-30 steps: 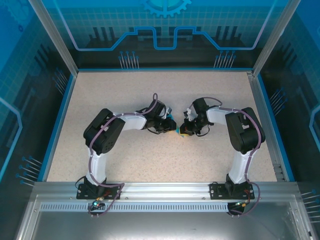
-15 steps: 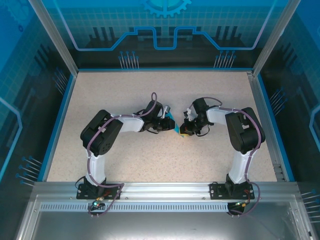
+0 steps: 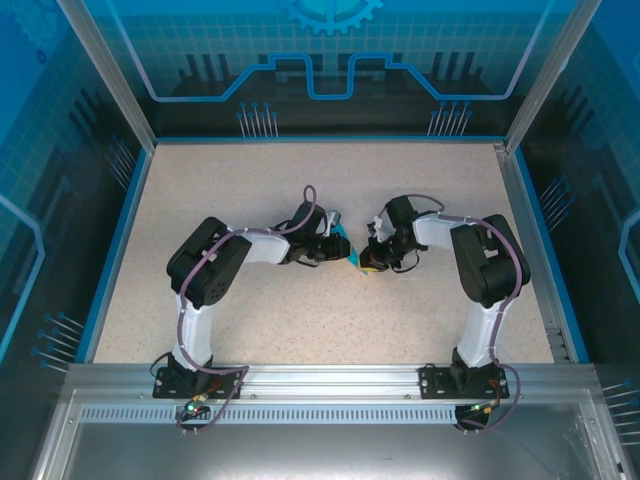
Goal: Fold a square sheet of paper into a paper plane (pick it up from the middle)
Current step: Fold the wing for the fifth time at the center of the table.
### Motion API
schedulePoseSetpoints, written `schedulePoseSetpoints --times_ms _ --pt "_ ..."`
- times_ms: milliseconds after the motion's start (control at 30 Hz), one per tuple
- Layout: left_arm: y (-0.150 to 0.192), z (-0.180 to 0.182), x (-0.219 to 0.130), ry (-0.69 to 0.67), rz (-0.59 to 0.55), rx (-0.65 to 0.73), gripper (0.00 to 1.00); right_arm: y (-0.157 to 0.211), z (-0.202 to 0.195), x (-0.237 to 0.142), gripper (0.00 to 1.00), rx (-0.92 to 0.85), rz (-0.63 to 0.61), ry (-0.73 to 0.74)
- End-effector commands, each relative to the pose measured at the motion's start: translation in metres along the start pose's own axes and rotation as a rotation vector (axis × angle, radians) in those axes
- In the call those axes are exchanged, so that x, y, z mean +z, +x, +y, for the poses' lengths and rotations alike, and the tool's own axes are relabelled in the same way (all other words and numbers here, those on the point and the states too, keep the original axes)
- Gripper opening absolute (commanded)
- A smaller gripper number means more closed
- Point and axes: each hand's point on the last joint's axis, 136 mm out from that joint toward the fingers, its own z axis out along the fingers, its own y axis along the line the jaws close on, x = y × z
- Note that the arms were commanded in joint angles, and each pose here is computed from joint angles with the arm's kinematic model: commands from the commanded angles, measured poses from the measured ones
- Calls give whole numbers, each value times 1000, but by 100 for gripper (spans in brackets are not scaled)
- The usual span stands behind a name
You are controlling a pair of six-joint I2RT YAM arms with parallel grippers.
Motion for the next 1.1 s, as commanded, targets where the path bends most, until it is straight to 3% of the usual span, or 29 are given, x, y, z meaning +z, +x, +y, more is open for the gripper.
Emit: schedulePoseSetpoints --times_ms 0,467,1067 --pt "-3 18 10 -64 0 -10 19 27 -46 15 2 94 91 148" --pt "-18 40 -1 -178 58 -50 19 34 -59 14 2 107 108 209" --pt "-65 77 -28 -248 53 -107 19 36 -61 15 2 111 113 214"
